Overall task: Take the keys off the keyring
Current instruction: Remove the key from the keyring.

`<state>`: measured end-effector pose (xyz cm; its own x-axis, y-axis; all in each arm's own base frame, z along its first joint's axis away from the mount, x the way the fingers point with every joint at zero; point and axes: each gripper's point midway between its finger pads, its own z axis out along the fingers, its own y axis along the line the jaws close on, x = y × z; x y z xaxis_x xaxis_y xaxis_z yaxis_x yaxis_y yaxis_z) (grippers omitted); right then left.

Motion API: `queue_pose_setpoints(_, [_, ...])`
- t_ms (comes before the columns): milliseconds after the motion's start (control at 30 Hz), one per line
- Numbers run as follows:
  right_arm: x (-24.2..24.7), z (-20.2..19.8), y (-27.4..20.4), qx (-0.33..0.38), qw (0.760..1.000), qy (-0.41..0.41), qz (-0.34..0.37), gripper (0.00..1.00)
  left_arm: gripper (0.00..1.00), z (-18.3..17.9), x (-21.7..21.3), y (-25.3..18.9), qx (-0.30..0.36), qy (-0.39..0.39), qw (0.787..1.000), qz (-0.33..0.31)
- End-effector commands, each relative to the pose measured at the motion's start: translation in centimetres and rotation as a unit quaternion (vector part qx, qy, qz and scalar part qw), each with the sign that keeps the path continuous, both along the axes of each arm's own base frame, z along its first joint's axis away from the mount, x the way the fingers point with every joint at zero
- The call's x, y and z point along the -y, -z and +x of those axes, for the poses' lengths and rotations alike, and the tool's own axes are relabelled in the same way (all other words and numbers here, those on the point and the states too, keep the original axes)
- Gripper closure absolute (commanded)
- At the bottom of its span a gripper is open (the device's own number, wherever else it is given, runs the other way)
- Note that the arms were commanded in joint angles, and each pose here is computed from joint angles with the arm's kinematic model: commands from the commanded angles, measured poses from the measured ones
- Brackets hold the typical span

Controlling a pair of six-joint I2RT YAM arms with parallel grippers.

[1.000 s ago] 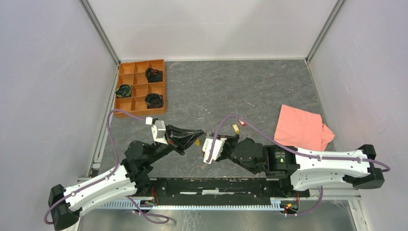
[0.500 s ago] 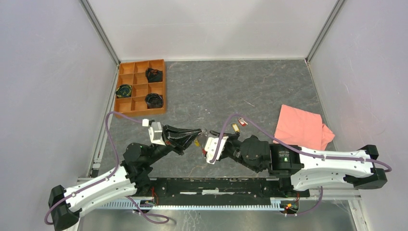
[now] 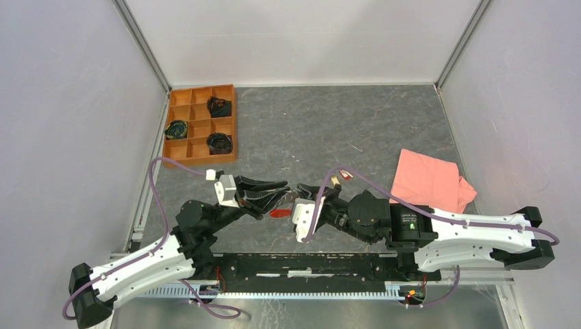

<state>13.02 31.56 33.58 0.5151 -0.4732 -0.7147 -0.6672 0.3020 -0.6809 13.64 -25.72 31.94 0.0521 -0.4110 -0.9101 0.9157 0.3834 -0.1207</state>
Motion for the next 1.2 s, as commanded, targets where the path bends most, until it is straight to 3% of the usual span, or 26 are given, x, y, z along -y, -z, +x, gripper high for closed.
queue_pose_setpoints(0, [0.4, -0.2, -4.6, 0.029, 0.998, -0.015, 0.053, 1.0, 0.72, -0.7, 0.3, -2.4, 0.054, 0.013, 0.998, 0.006])
queue_pose_setpoints(400, [1.1, -0.2, -5.0, 0.043, 0.998, -0.018, 0.045, 1.0, 0.7, -2.4, 1.7, -2.5, 0.081, 0.071, 0.993, 0.05])
queue_pose_setpoints(1033, [1.6, 0.4, -5.5, 0.073, 0.997, 0.008, 0.035, 1.0, 0.7, -3.0, 2.0, -2.6, 0.076, 0.092, 0.988, 0.098])
queue_pose_setpoints(1167, [1.5, -0.4, -5.2, 0.093, 0.995, -0.022, 0.038, 1.0, 0.7, -2.9, 1.4, -2.7, 0.081, 0.079, 0.988, 0.102])
